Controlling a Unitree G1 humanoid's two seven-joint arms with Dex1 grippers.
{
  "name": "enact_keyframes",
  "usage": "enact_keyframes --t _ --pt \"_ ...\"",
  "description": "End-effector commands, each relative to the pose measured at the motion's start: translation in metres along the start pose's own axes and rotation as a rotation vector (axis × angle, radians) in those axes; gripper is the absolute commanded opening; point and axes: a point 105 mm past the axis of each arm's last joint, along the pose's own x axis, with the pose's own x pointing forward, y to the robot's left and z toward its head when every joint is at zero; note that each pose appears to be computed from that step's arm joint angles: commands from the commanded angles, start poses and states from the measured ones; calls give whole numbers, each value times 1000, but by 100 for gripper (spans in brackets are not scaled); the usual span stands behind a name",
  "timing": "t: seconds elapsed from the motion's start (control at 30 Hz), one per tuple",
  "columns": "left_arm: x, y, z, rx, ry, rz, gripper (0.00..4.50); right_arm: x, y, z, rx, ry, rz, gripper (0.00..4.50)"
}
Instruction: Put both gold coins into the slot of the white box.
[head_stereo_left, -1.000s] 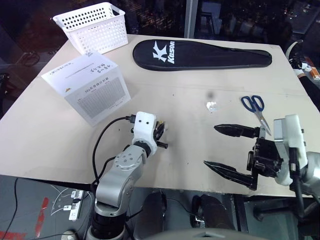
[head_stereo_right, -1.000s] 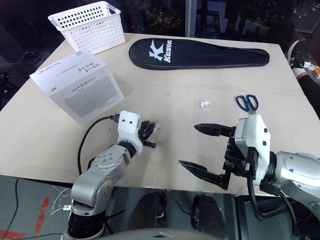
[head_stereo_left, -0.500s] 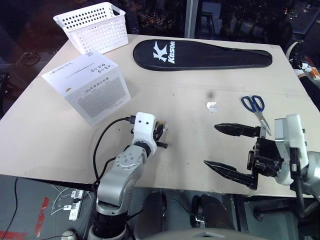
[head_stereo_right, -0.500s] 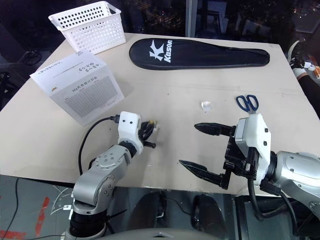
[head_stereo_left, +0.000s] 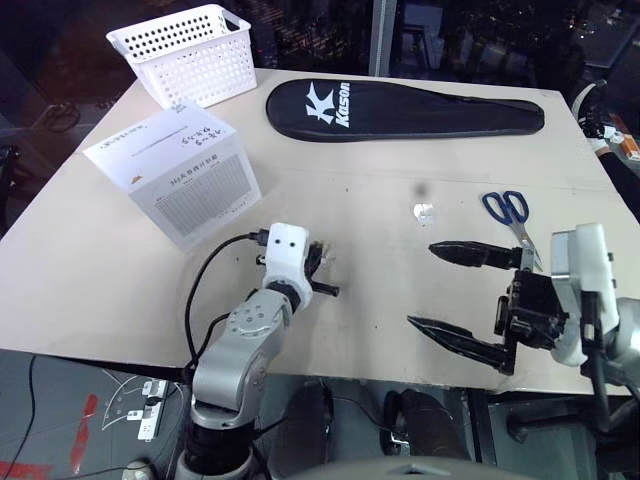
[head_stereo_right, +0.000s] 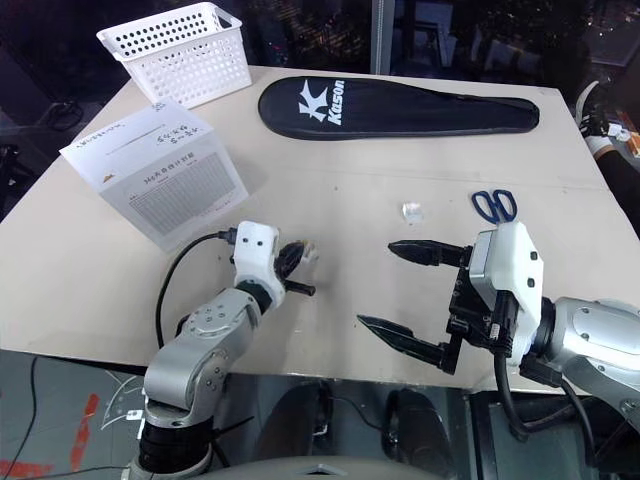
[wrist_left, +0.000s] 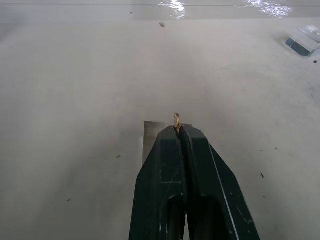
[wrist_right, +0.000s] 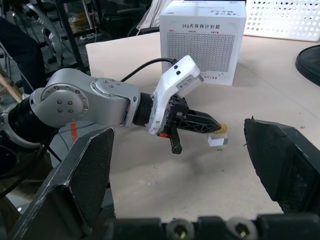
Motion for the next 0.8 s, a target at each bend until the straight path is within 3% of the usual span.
enact_keyframes --t 0.03,0.13,0.27,0.57,0.67,0.8 --pt "-11 6 30 -132 -128 -149 7 0 0 8 -35 -29 -6 450" --pt "-27 10 45 -236 -176 -355 7 2 -3 8 -40 -40 -15 450" --pt "-35 31 56 -256 -157 -455 7 8 -10 8 -45 -67 -33 450" --pt "-36 50 63 -156 -127 -457 7 17 -15 8 -77 -98 -38 450" --pt "-37 43 58 -134 -108 -463 91 18 -16 9 -86 -104 -37 450" --pt "-29 33 46 29 -86 -375 276 19 -17 10 -94 -106 -36 450"
